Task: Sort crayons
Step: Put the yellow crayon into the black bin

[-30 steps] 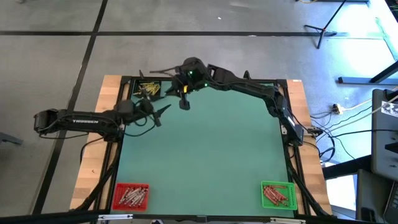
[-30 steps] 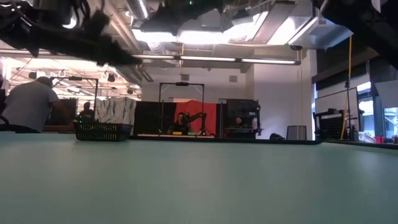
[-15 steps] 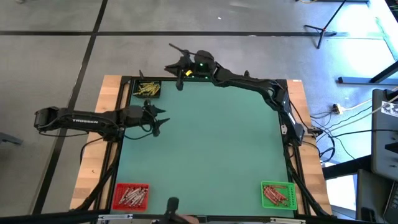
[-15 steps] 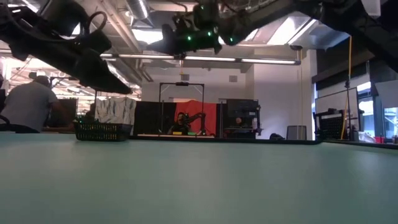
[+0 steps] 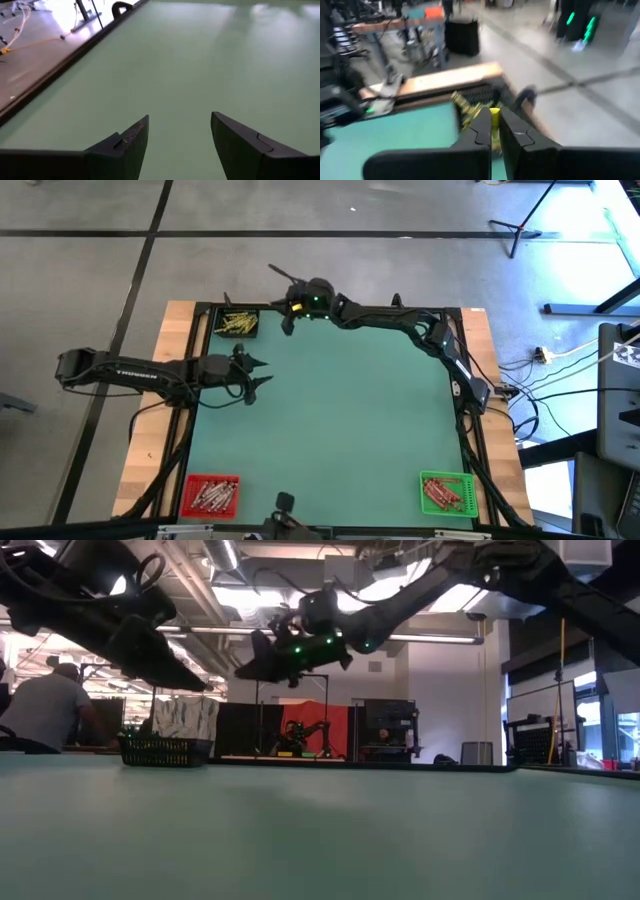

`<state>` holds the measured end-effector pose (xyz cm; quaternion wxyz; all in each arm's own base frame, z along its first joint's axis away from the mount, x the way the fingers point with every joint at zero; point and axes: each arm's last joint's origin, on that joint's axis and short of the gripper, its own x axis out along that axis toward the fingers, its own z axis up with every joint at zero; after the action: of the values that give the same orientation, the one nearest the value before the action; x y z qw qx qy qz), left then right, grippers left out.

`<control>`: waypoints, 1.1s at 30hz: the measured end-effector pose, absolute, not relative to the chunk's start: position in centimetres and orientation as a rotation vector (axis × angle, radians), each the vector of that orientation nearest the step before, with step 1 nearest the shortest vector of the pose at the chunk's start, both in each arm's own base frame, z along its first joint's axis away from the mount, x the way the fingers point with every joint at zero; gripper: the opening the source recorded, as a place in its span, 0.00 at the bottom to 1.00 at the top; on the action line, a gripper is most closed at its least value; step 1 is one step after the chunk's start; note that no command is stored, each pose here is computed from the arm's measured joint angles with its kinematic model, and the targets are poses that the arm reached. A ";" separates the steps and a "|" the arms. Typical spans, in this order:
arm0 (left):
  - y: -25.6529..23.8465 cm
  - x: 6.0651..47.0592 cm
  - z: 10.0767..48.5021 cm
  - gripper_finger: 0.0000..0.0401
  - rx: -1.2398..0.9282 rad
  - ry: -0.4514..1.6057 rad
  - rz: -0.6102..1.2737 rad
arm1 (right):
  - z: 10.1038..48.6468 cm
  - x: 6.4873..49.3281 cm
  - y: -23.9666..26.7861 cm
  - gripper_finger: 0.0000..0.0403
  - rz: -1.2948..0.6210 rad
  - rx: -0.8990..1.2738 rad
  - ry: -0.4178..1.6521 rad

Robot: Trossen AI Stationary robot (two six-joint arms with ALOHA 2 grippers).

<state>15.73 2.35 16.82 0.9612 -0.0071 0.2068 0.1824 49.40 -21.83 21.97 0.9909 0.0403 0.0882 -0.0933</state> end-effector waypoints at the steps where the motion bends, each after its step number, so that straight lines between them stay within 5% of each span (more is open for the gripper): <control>1: 2.3 15.7 16.7 0.49 -0.016 0.433 0.367 | 21.7 49.5 -21.5 0.03 -0.167 0.117 0.207; 11: 1.9 14.9 15.3 0.49 -0.066 0.587 0.366 | 18.8 50.2 -16.2 0.03 -0.065 0.251 0.532; 22: 1.9 14.9 15.3 0.49 -0.069 0.587 0.367 | 15.0 50.4 -11.4 0.06 -0.054 0.152 0.799; 33: 1.9 14.9 15.4 0.49 -0.068 0.581 0.367 | 15.7 50.2 -10.9 0.34 -0.044 0.088 0.816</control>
<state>14.95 1.89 15.36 0.9410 -0.0332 0.2847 0.1800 50.22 -10.94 15.66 0.9167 0.0426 0.3968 -0.0214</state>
